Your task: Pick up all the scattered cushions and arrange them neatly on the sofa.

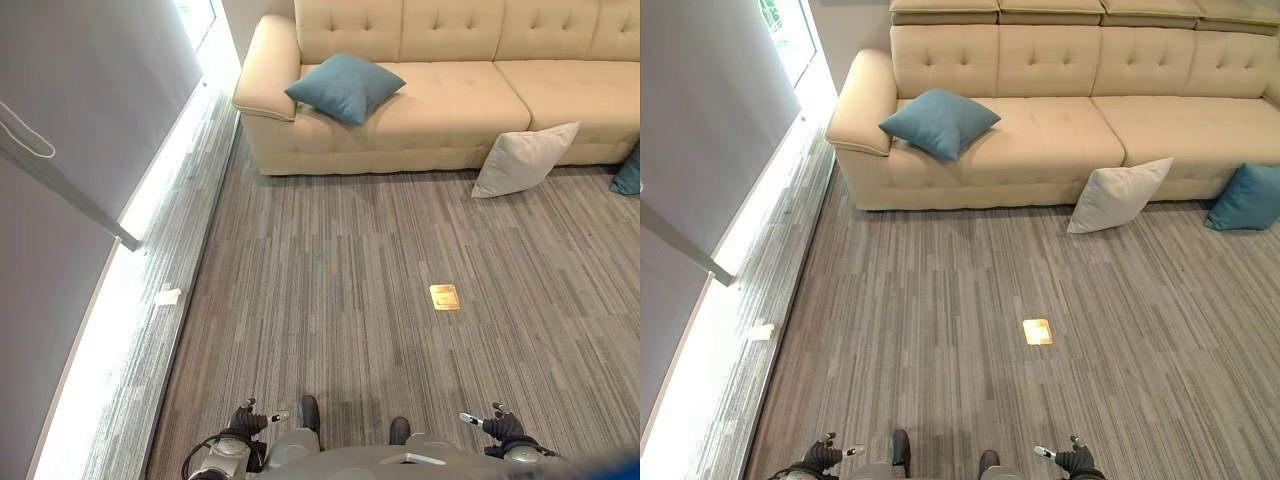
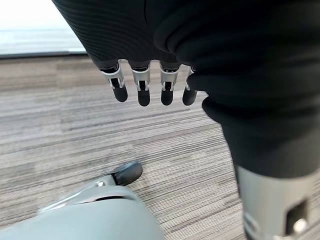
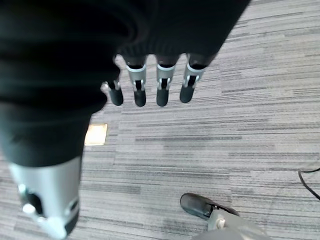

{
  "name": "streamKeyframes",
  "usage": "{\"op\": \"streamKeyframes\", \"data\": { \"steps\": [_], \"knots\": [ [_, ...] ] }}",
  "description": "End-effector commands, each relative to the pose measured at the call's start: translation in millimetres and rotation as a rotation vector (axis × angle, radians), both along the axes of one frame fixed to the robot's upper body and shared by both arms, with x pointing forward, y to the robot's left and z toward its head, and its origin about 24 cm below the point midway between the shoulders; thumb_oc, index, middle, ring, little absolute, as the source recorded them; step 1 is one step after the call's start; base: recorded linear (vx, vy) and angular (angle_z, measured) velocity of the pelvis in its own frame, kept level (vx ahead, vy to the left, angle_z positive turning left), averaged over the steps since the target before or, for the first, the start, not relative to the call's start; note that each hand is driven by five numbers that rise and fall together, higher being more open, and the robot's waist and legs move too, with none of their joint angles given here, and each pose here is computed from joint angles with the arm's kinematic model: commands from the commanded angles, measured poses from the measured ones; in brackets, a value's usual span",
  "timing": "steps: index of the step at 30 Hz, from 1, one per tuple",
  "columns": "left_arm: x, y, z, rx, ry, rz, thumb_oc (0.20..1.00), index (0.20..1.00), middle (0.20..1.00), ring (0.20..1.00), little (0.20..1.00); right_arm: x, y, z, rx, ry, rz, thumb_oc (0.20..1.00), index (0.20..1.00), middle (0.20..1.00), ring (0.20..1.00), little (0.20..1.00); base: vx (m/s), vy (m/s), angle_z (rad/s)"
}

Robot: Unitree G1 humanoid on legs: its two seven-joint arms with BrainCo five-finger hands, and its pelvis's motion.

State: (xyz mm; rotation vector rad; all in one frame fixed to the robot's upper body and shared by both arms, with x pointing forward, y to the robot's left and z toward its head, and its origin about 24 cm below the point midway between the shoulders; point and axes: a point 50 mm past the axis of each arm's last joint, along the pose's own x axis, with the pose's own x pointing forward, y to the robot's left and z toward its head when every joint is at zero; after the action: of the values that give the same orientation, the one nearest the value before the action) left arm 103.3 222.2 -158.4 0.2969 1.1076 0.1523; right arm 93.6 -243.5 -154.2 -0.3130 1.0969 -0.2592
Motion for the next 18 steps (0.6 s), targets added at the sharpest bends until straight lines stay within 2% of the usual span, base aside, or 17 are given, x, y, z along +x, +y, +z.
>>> {"op": "streamKeyframes", "data": {
  "steps": [1, 8, 18],
  "knots": [
    [9, 2, 2, 0.037, 0.002, -0.043, 1.000, 1.000, 1.000, 1.000, 1.000, 18, -1, 5, -0.018, -0.038, 0.021, 1.000, 1.000, 1.000, 1.000, 1.000, 0.04, 0.037, -0.03],
    [8, 2, 2, 0.033, 0.004, -0.045, 1.000, 1.000, 1.000, 1.000, 1.000, 18, 0, 4, -0.020, -0.018, 0.044, 1.000, 1.000, 1.000, 1.000, 1.000, 0.05, 0.073, -0.08],
    [5, 13, 3, 0.051, 0.004, -0.001, 1.000, 1.000, 1.000, 1.000, 1.000, 38, 3, 10, -0.035, -0.059, 0.110, 1.000, 1.000, 1.000, 1.000, 1.000, 0.05, 0.108, -0.14]
  ]
}}
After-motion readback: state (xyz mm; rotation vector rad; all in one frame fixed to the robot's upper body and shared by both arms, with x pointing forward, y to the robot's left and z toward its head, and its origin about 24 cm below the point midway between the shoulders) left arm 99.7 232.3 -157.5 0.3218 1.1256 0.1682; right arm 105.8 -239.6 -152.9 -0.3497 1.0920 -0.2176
